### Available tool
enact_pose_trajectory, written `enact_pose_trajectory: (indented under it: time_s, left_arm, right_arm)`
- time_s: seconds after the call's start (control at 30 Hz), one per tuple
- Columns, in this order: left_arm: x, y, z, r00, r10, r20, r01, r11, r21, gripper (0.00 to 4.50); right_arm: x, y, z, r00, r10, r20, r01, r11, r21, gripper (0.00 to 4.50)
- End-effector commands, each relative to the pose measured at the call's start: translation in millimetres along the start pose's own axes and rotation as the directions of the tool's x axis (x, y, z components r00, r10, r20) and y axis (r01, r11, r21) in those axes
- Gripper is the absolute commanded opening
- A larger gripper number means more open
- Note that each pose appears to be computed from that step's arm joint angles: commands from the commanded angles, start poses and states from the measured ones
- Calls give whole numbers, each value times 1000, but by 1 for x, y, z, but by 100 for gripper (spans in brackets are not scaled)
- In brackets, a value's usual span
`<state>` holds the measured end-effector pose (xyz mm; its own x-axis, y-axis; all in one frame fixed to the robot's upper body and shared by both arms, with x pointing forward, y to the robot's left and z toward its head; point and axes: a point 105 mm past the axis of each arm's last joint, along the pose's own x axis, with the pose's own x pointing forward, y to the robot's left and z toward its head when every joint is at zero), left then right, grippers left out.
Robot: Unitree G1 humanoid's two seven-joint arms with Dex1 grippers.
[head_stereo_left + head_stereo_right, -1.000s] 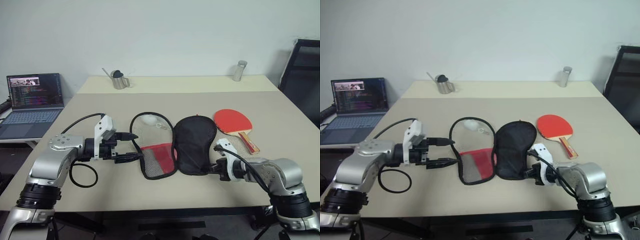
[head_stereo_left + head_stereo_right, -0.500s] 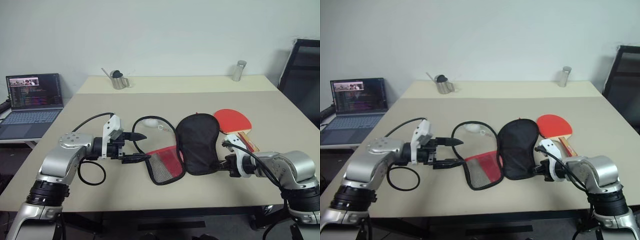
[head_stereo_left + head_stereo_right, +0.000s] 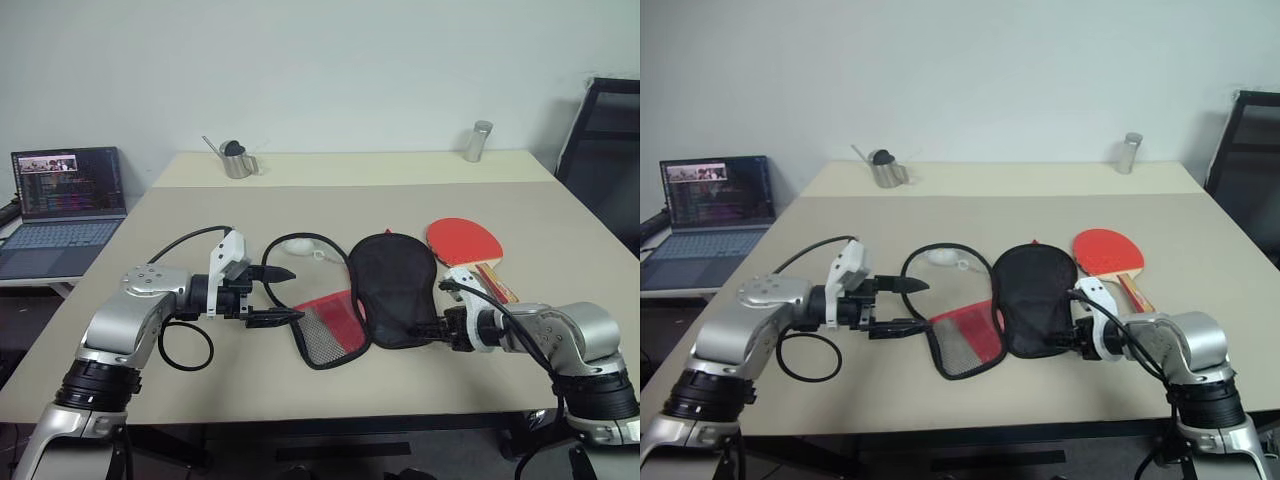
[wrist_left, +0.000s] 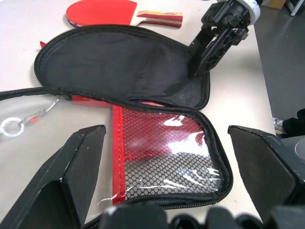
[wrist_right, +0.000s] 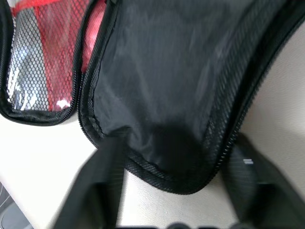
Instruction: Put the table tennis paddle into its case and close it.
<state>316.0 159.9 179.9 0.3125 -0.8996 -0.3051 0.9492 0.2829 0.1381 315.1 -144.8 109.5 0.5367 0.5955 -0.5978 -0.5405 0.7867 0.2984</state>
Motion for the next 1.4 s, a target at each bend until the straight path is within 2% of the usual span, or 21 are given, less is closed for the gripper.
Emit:
enact_pose_trajectory:
  time_s: [0.03,0.07,0.2,0.33,0.43,0.63,0.8,1.33,1.4]
  left_arm:
    - [-3,-1,11,1000,10,9,-10,999,48,450]
    - [-3,-1,11,1000,10,10,-10,999,48,450]
    - [-1,0,12,1000,8,13,-8,999,52,450]
    - [2,-1,14,1000,-1,22,0,998,55,450]
    - [4,-1,17,1000,-7,30,6,998,60,450]
    - [11,3,22,999,-24,37,21,997,79,450]
    - [14,5,26,999,-36,39,32,995,92,450]
    - [15,5,28,999,-38,35,34,994,101,450]
    - [14,5,27,999,-36,33,33,994,100,450]
  right_arm:
    - [-15,-5,0,999,-21,25,22,1000,-17,425]
    - [-16,-5,-1,1000,-20,23,21,999,-24,446]
    - [-28,-11,6,997,-45,63,53,990,-132,446]
    - [-53,-28,45,961,-80,265,127,978,-165,446]
    - [-68,-44,61,930,-141,340,203,967,-153,446]
    - [-68,-95,70,858,-358,369,413,907,-80,446]
    - [-60,-128,68,819,-462,339,508,859,-56,446]
    - [-24,-154,62,826,-486,286,522,850,-65,446]
    - [-22,-155,60,825,-491,279,525,849,-59,407]
